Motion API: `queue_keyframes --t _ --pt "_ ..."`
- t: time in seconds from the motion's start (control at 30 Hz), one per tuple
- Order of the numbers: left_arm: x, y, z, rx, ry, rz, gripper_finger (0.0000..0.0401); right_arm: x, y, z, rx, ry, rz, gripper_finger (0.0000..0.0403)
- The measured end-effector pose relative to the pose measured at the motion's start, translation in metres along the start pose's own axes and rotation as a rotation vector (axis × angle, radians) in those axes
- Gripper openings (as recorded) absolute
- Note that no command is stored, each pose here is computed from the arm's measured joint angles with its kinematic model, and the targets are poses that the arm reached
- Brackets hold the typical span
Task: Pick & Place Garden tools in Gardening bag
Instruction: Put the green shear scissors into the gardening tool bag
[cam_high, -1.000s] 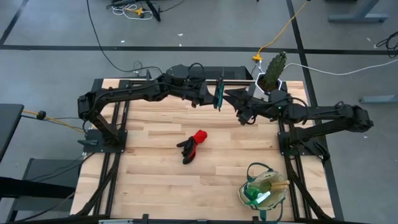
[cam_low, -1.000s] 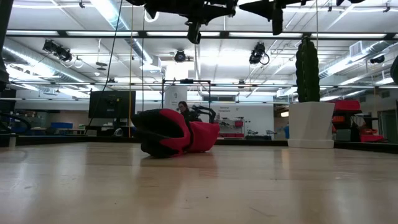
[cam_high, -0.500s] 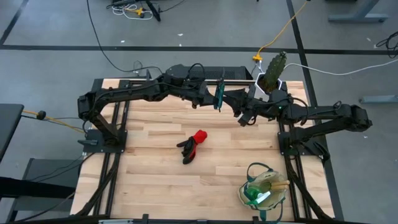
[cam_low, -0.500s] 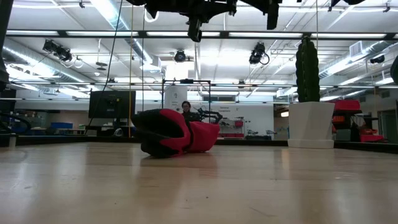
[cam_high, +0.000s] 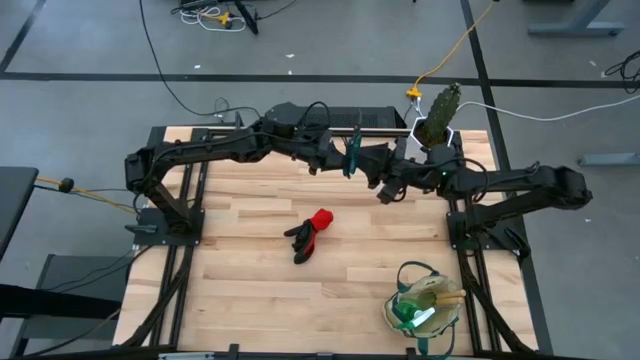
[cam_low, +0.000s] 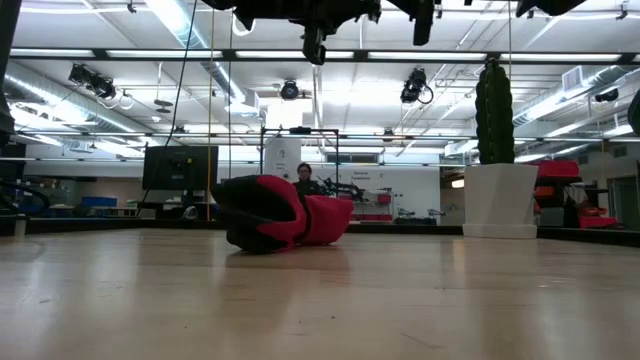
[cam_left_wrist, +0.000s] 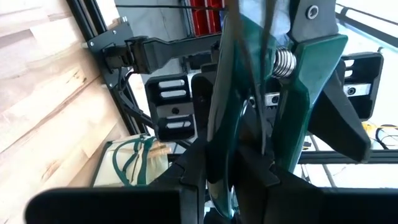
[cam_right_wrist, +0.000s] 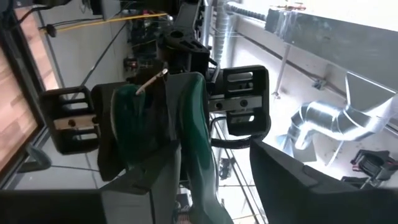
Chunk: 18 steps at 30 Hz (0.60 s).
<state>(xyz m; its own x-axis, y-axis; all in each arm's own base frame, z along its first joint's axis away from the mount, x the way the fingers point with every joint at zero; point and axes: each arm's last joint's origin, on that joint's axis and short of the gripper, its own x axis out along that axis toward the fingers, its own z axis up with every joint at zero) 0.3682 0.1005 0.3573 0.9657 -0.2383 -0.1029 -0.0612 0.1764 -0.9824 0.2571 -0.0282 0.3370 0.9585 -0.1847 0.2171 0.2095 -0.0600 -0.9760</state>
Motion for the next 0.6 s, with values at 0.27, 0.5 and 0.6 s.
queue_keyframes --t 0.27,0.5,0.6 --pt "0.0004 -0.0002 -0.0006 0.001 0.001 -0.002 0.0062 0.0024 0.0016 0.0003 0.019 0.0 -0.01 0.0197" --pt "0.0004 -0.0006 -0.0006 0.004 0.002 -0.005 0.0061 0.0025 0.0015 0.0001 0.031 0.007 -0.011 0.0182" --pt "0.0004 -0.0007 -0.0006 0.004 0.003 -0.006 0.0062 0.0026 0.0019 0.0001 0.031 0.007 -0.008 0.0161"
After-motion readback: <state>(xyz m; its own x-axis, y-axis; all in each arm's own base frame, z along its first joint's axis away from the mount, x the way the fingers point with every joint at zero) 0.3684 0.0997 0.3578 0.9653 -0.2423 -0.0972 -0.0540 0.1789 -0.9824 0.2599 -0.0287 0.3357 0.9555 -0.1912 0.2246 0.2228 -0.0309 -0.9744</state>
